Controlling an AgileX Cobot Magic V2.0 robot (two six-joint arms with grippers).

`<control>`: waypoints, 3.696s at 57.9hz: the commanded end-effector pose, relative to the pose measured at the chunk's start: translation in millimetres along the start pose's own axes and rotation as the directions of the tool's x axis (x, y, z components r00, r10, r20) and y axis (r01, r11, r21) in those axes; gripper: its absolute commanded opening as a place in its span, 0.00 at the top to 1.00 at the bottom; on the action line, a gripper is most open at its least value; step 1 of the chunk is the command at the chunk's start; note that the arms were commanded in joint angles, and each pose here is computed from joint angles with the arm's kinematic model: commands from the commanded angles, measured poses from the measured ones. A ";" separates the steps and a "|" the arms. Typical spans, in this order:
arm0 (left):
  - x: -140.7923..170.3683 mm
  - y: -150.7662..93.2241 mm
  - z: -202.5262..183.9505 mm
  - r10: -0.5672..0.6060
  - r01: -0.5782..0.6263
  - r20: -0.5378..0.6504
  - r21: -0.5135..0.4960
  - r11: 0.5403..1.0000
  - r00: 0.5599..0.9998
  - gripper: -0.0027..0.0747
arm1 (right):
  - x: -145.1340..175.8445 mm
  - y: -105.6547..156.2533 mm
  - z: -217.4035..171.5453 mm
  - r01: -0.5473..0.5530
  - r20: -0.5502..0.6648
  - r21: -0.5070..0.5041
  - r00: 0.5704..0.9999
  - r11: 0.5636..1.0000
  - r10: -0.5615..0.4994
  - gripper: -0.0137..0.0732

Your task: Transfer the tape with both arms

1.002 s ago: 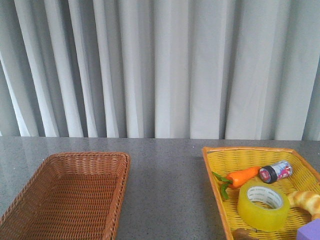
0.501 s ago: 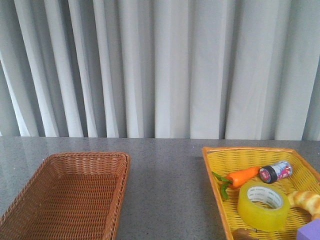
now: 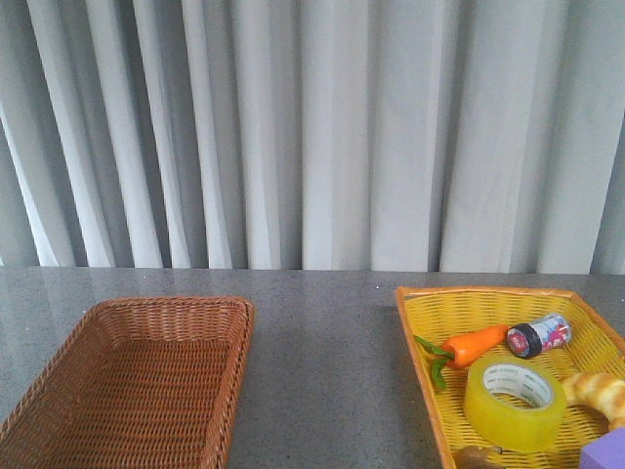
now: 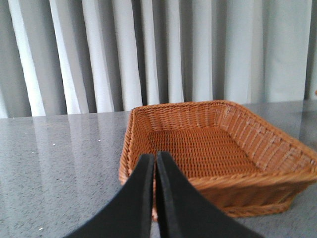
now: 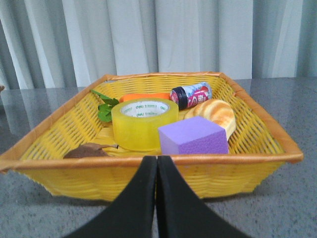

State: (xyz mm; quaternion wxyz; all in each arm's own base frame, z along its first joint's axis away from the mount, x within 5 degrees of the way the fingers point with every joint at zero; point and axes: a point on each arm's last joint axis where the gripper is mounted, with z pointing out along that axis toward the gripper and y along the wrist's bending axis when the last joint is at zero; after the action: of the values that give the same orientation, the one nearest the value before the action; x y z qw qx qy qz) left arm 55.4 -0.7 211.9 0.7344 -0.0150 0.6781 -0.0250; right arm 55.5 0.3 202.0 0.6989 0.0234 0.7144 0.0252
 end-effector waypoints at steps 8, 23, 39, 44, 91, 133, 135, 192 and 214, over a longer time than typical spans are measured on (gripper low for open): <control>-78.8 -4.3 -11.0 -0.064 0.059 0.241 0.027 0.998 0.969 0.97 | -73.4 4.8 -15.0 0.017 0.215 -0.005 0.976 1.000 -0.016 0.85; -146.0 -9.5 17.7 -0.058 0.058 0.016 0.016 0.998 0.998 0.97 | -139.4 8.9 -2.1 0.052 0.110 0.008 0.993 0.999 -0.052 0.85; -152.2 -11.0 69.8 0.041 -0.036 -0.323 0.022 0.999 0.946 0.97 | -162.6 10.2 43.2 0.047 -0.095 0.010 0.994 0.999 -0.046 0.85; -141.0 -10.5 80.2 0.041 -0.035 -0.407 0.022 0.999 0.912 0.97 | -152.3 9.6 55.3 0.043 -0.190 0.011 0.981 0.999 -0.040 0.85; -130.1 -9.9 97.1 -0.025 0.023 -0.465 -0.009 1.000 0.885 0.37 | -113.3 5.3 102.0 0.033 -0.496 0.040 0.868 0.999 -0.009 0.51; -119.2 -59.7 107.4 0.166 0.024 -0.482 0.365 0.931 0.861 0.23 | -152.0 6.1 188.7 0.049 -0.664 0.055 0.748 0.997 0.000 0.23; -118.0 -63.0 107.5 0.188 0.016 -0.480 0.389 0.921 0.857 0.23 | -153.0 5.8 198.2 0.053 -0.689 0.056 0.725 0.997 0.001 0.24; -117.5 -69.0 105.0 0.221 0.005 -0.470 0.433 0.901 0.855 0.23 | -84.5 -2.9 377.4 0.095 -0.931 0.072 0.362 0.993 0.033 0.28; -117.5 -69.0 105.0 0.221 0.005 -0.470 0.433 0.901 0.855 0.23 | -79.9 -3.5 378.4 0.104 -0.938 0.061 0.345 0.993 0.022 0.65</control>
State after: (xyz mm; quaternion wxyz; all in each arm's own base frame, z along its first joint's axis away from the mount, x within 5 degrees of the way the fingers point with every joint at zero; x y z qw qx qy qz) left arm 146.6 -62.2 324.3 0.4725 0.2012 0.8496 -0.1198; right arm 438.5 -6.7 239.8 0.1132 0.0280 0.9929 -0.0240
